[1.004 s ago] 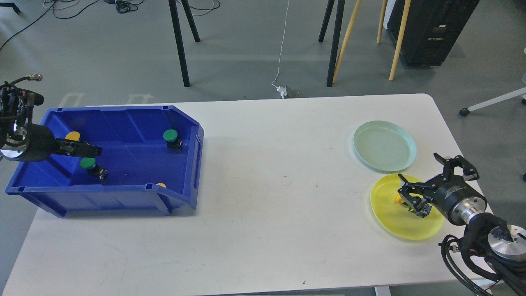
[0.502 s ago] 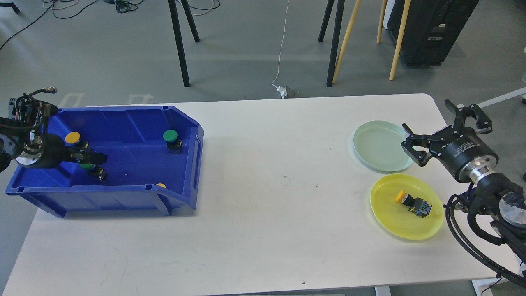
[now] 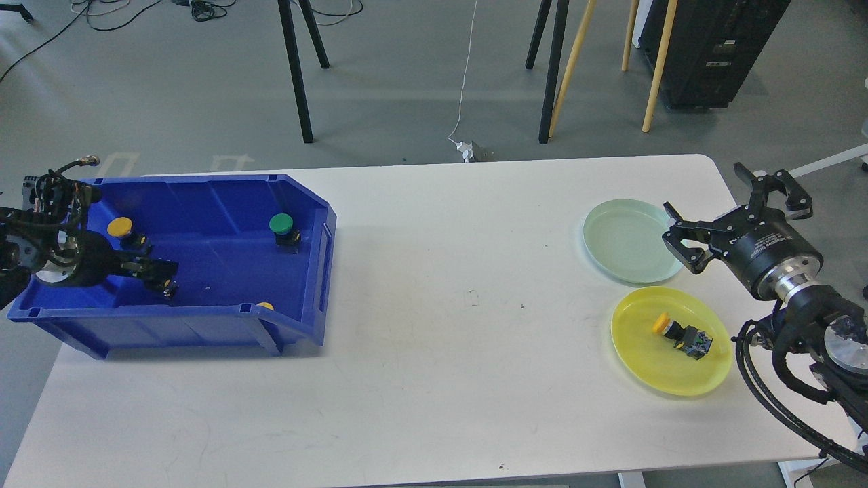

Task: Pass button and place on color plate
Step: 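Grasp a green-topped button in the blue bin with the left gripper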

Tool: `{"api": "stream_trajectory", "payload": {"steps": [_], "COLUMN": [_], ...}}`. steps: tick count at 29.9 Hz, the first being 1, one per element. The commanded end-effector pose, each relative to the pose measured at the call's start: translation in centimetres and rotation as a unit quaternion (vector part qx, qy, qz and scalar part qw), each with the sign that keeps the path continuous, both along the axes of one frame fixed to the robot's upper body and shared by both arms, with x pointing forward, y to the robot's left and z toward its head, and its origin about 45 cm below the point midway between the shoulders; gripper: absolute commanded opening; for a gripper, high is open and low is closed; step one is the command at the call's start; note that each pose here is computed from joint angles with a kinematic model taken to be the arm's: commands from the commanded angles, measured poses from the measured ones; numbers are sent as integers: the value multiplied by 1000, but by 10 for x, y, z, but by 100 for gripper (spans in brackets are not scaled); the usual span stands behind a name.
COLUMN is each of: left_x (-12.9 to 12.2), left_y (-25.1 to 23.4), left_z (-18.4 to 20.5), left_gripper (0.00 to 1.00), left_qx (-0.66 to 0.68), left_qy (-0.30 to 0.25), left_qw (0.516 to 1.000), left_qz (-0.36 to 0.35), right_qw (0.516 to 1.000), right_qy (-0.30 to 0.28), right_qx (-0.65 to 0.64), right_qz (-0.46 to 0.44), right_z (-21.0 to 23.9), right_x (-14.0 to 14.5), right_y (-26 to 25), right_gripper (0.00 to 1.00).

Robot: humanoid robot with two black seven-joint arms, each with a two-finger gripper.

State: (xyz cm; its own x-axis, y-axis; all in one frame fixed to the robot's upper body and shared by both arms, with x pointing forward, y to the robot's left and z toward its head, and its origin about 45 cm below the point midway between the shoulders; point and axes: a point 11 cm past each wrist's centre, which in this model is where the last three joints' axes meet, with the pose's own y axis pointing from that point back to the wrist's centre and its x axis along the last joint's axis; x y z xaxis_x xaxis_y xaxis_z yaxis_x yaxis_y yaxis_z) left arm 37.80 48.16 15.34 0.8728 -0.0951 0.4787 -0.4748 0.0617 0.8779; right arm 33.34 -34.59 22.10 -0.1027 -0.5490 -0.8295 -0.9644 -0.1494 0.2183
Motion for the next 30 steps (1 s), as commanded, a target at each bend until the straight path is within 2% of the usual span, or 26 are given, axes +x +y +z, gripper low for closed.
{"api": "stream_trajectory", "payload": {"steps": [1, 6, 10, 15, 21, 24, 30], "left_x": [-1, -4, -4, -2, -2, -3, -3], "left_y": [-2, -2, -2, -2, 0, 0, 1], "left_z": [-6, -11, -11, -9, -8, -9, -9], "left_gripper": [87, 76, 62, 59, 33, 10, 5], "left_qx": [0, 1, 2, 1, 2, 5, 5], "left_qy": [3, 8, 7, -3, -7, -5, -5], "left_qw": [1000, 1000, 1000, 1000, 1000, 1000, 1000], "left_qz": [0, 0, 0, -2, -2, -4, -4], "right_qw": [1000, 1000, 1000, 1000, 1000, 1000, 1000], "right_qy": [1, 1, 1, 3, 5, 5, 5], "right_qx": [0, 0, 0, 0, 0, -1, -1], "right_qz": [0, 0, 0, -1, -2, -2, -2], "right_z": [-1, -1, -1, -2, -4, -4, -3], "right_x": [0, -1, -1, -1, -3, -3, -2], "right_y": [0, 0, 0, 0, -1, -1, -2], "right_gripper": [100, 100, 100, 100, 100, 100, 100]}}
